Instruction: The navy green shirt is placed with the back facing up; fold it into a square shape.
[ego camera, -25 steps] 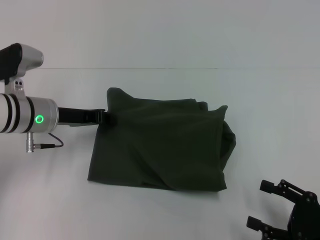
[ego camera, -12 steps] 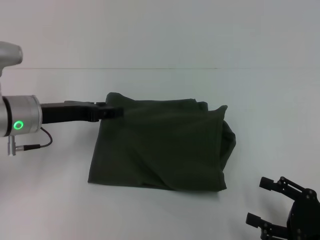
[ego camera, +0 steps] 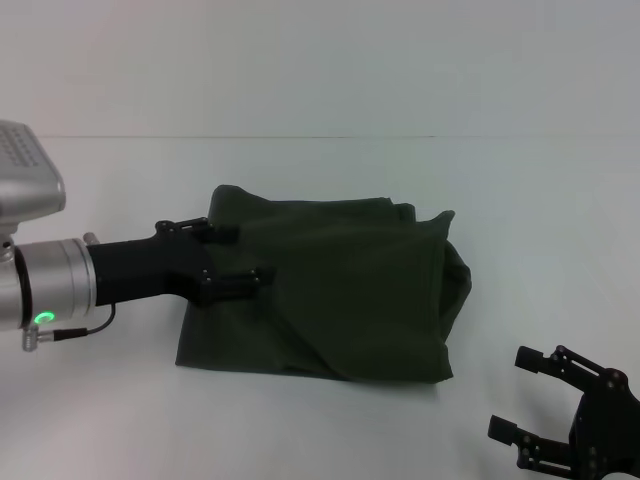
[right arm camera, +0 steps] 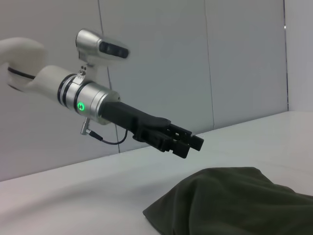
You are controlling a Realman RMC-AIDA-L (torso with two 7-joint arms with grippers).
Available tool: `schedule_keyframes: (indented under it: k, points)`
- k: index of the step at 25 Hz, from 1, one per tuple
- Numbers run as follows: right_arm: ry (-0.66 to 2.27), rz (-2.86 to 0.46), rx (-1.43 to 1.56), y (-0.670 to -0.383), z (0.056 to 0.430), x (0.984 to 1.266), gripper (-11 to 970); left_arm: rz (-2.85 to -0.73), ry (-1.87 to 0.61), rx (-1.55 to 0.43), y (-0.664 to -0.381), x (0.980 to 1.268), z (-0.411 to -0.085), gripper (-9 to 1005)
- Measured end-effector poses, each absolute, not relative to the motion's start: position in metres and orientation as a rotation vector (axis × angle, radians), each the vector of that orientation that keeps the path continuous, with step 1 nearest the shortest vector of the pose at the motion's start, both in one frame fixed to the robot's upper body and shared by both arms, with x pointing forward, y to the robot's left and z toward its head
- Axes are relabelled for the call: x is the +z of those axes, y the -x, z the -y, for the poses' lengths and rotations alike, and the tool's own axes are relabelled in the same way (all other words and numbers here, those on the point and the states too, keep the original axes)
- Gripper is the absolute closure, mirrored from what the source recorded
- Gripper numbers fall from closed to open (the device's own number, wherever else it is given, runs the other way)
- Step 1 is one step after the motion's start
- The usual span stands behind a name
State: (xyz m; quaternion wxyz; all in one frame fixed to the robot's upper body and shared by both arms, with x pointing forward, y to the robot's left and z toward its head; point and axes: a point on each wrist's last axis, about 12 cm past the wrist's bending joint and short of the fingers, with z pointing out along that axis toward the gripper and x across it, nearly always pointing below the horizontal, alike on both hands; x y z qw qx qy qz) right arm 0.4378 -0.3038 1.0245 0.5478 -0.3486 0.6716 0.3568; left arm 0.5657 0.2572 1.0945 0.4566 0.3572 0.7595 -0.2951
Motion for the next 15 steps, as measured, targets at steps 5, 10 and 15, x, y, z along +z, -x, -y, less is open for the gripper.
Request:
schedule_keyframes:
  k: [5,10,15]
  points:
    - [0.825,-1.591,0.845,-0.438,0.304,1.025,56,-1.886,-0.846,-0.65,-0.57,1.083,-0.26,197]
    - [0.823,-1.592,0.848,-0.438,0.303,1.025,57,-1.892,-0.833,-0.603,-0.572,1.071,-0.257,196]
    - [0.817,-1.595,0.85,-0.438,0.304,1.024,58,-1.898,-0.859,-0.588,-0.57,1.062,-0.253,195]
